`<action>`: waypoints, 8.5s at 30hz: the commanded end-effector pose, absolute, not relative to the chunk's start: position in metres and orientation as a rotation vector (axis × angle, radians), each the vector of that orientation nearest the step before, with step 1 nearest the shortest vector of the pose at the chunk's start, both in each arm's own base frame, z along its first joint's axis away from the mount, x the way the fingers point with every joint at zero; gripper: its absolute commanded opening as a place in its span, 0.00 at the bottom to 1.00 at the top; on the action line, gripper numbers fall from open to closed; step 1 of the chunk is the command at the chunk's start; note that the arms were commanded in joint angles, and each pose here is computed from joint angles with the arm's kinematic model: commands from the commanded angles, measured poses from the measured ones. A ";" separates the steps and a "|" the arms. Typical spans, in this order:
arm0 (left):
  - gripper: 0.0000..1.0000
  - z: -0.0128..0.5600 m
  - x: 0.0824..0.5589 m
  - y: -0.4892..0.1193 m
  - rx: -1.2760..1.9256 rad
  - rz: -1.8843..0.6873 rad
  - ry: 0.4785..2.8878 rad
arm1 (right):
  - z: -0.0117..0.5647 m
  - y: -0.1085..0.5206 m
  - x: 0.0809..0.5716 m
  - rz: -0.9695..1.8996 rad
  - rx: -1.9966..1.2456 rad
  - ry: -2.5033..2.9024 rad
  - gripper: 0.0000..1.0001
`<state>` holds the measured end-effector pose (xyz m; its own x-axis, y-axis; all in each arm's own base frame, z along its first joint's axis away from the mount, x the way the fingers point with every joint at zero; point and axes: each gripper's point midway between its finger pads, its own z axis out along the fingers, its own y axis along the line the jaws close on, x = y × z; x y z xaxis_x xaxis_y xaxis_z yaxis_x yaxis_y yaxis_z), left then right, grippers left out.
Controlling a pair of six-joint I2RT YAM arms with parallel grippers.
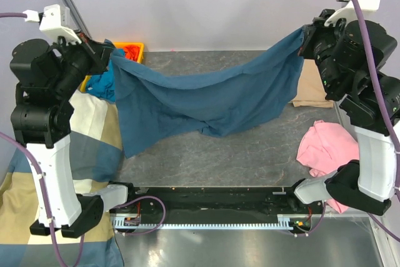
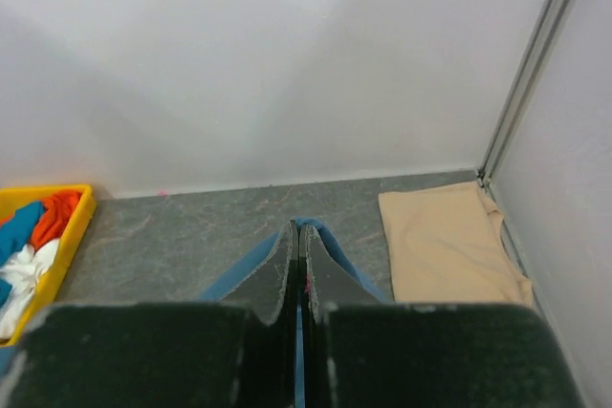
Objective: Fold and stack the t-shirts
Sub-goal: Flatten the tshirt out
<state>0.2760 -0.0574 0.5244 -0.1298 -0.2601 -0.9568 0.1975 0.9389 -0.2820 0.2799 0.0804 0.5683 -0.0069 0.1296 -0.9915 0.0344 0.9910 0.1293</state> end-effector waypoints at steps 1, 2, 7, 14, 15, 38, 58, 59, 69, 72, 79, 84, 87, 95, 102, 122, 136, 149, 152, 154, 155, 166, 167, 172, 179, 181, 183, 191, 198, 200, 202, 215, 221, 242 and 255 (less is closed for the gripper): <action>0.02 0.587 0.238 -0.036 -0.093 -0.306 1.422 | 0.628 0.029 0.241 0.056 0.262 1.367 0.00; 0.02 0.594 0.233 -0.034 -0.091 -0.298 1.400 | 0.633 0.024 0.238 0.043 0.273 1.350 0.00; 0.02 0.601 0.237 -0.040 -0.072 -0.329 1.390 | 0.646 0.023 0.237 0.052 0.277 1.299 0.00; 0.02 0.517 0.261 -0.074 -0.019 -0.516 1.599 | 0.563 0.073 0.259 0.153 0.134 1.525 0.00; 0.02 0.506 0.261 -0.079 -0.011 -0.547 1.612 | 0.533 0.095 0.266 0.198 0.049 1.607 0.00; 0.02 0.340 0.318 -0.113 -0.134 -0.750 1.796 | 0.366 0.140 0.320 0.239 0.169 1.893 0.00; 0.02 0.541 0.367 -0.117 0.026 -0.707 1.522 | 0.546 0.071 0.394 0.331 0.202 1.485 0.00; 0.02 0.531 0.358 -0.114 0.019 -0.695 1.538 | 0.540 0.073 0.383 0.356 0.191 1.496 0.00; 0.02 0.276 0.296 -0.100 -0.125 -0.647 1.951 | 0.353 0.089 0.294 0.491 0.166 1.850 0.00; 0.02 0.210 0.287 -0.094 -0.211 -0.621 2.051 | 0.279 0.086 0.274 0.474 0.193 2.000 0.00; 0.02 0.135 0.277 -0.083 -0.405 -0.561 2.216 | 0.188 0.086 0.236 0.486 0.247 2.199 0.00; 0.02 0.128 0.275 -0.072 -0.457 -0.483 2.242 | 0.180 0.081 0.225 0.453 0.246 2.243 0.00; 0.02 0.125 0.272 -0.064 -0.493 -0.431 2.254 | 0.178 0.082 0.222 0.465 0.263 2.265 0.00; 0.02 0.114 0.259 -0.045 -0.635 -0.310 2.281 | 0.167 0.053 0.207 0.305 0.502 2.297 0.00; 0.02 0.112 0.254 -0.019 -0.715 -0.178 2.264 | 0.167 0.024 0.196 0.133 0.675 2.272 0.00; 1.00 0.133 0.253 -0.035 -0.644 -0.322 2.250 | 0.194 -0.001 0.195 0.020 0.784 2.156 0.56; 1.00 0.190 0.325 -0.059 -0.442 -0.462 2.079 | 0.214 0.045 0.307 0.163 0.494 2.138 0.59; 1.00 0.112 0.349 -0.205 -0.118 -0.577 2.307 | 0.135 0.149 0.385 0.325 0.128 2.377 0.65; 1.00 0.097 0.345 -0.206 -0.125 -0.573 2.335 | 0.112 0.160 0.394 0.333 0.105 2.412 0.65; 1.00 0.094 0.343 -0.203 -0.131 -0.555 2.340 | 0.098 0.161 0.400 0.276 0.096 2.435 0.65; 1.00 0.091 0.341 -0.200 -0.126 -0.544 2.345 | 0.092 0.160 0.401 0.248 0.096 2.448 0.65; 1.00 0.077 0.331 -0.183 -0.153 -0.461 2.370 | 0.020 0.119 0.383 -0.171 0.105 2.642 0.73; 1.00 0.075 0.330 -0.182 -0.153 -0.458 2.376 | 0.013 0.118 0.381 -0.186 0.099 2.660 0.74; 1.00 0.069 0.330 -0.180 -0.172 -0.450 2.389 | -0.006 0.111 0.372 -0.248 0.112 2.704 0.77; 1.00 0.060 0.326 -0.161 -0.206 -0.392 2.409 | -0.013 0.091 0.369 -0.342 0.197 2.701 0.82; 1.00 0.057 0.324 -0.154 -0.220 -0.369 2.416 | -0.013 0.081 0.368 -0.357 0.247 2.698 0.82; 1.00 0.055 0.322 -0.150 -0.229 -0.357 2.424 | -0.015 0.071 0.366 -0.375 0.283 2.702 0.82; 1.00 0.040 0.308 -0.127 -0.291 -0.213 2.492 | -0.008 0.036 0.359 -0.431 0.407 2.675 0.85; 1.00 0.034 0.292 -0.099 -0.359 -0.099 2.513 | -0.007 0.013 0.355 -0.443 0.480 2.673 0.86; 1.00 0.032 0.284 -0.088 -0.399 -0.072 2.517 | -0.007 0.013 0.355 -0.442 0.480 2.674 0.87; 1.00 0.037 0.279 -0.075 -0.453 -0.053 2.499 | -0.007 0.013 0.356 -0.433 0.484 2.674 0.87; 0.83 0.107 0.274 -0.062 -0.501 -0.147 2.313 | -0.013 0.021 0.351 -0.372 0.477 2.700 0.87; 0.84 0.113 0.295 -0.117 -0.386 -0.468 2.280 | -0.012 0.021 0.352 -0.365 0.477 2.698 0.88; 0.93 0.035 0.279 -0.160 -0.256 -0.335 2.492 | -0.016 0.023 0.352 -0.357 0.471 2.711 0.88; 0.93 0.032 0.253 -0.106 -0.348 -0.022 2.519 | -0.017 0.024 0.353 -0.353 0.464 2.713 0.88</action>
